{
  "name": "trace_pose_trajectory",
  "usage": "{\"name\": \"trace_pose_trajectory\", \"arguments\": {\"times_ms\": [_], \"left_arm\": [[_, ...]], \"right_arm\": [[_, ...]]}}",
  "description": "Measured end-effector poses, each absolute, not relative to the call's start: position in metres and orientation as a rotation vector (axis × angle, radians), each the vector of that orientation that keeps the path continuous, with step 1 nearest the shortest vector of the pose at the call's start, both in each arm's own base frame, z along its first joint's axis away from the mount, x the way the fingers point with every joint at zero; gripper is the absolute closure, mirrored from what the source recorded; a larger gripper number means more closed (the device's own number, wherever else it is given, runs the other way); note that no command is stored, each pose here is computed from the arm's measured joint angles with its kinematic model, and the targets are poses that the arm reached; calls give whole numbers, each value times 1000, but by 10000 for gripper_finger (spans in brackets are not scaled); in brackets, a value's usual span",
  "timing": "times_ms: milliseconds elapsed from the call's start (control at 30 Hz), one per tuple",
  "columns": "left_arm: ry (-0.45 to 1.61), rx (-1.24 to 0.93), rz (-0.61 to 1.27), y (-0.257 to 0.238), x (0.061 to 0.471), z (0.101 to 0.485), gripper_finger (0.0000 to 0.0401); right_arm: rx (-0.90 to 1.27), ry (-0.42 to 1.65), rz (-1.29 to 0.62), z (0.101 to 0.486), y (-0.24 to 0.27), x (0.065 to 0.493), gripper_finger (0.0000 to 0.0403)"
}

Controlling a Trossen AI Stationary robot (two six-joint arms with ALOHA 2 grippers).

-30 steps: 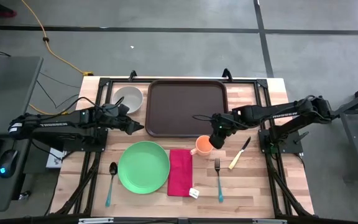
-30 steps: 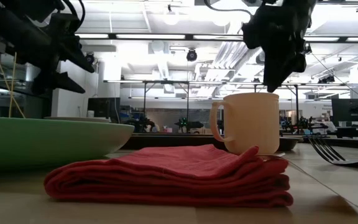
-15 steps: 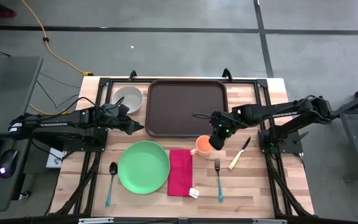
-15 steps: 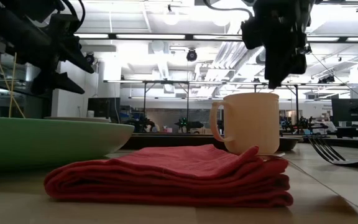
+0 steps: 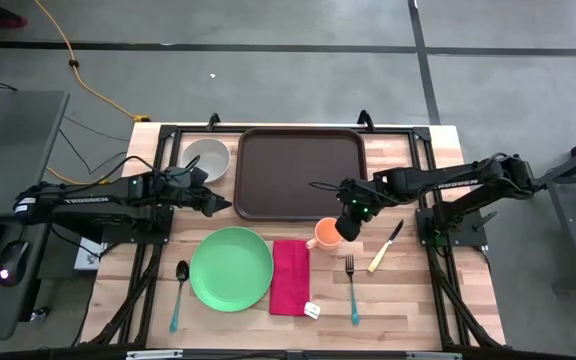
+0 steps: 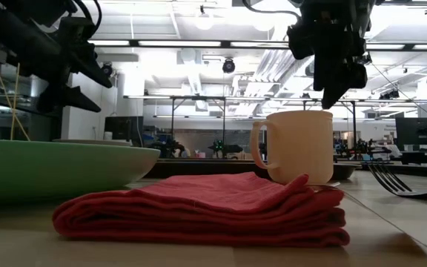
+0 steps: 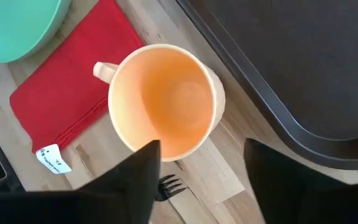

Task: Set up tray
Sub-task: Put the yellow mug on the brown tray

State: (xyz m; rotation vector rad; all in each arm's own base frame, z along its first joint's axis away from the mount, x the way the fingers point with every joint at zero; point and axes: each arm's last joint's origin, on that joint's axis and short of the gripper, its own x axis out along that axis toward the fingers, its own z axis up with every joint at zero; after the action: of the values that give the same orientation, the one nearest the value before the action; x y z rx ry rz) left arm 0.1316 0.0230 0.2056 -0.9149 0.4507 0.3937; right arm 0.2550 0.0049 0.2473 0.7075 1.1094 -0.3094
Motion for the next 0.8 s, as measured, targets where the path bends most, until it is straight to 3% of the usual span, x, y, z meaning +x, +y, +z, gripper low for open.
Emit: {"name": "trace_pose_trajectory", "arguments": {"times_ms": [200,500,800], "left_arm": [[450,-915,394,23,132,206,107],[450,-915,394,23,132,206,107],[450,-913,403,23,131,205,107]], "right_arm": [[663,1099,-326,247,8,255,145],[732,1066,-344,248,10,259,144],[786,1200,-383,221,9,271,143]]}}
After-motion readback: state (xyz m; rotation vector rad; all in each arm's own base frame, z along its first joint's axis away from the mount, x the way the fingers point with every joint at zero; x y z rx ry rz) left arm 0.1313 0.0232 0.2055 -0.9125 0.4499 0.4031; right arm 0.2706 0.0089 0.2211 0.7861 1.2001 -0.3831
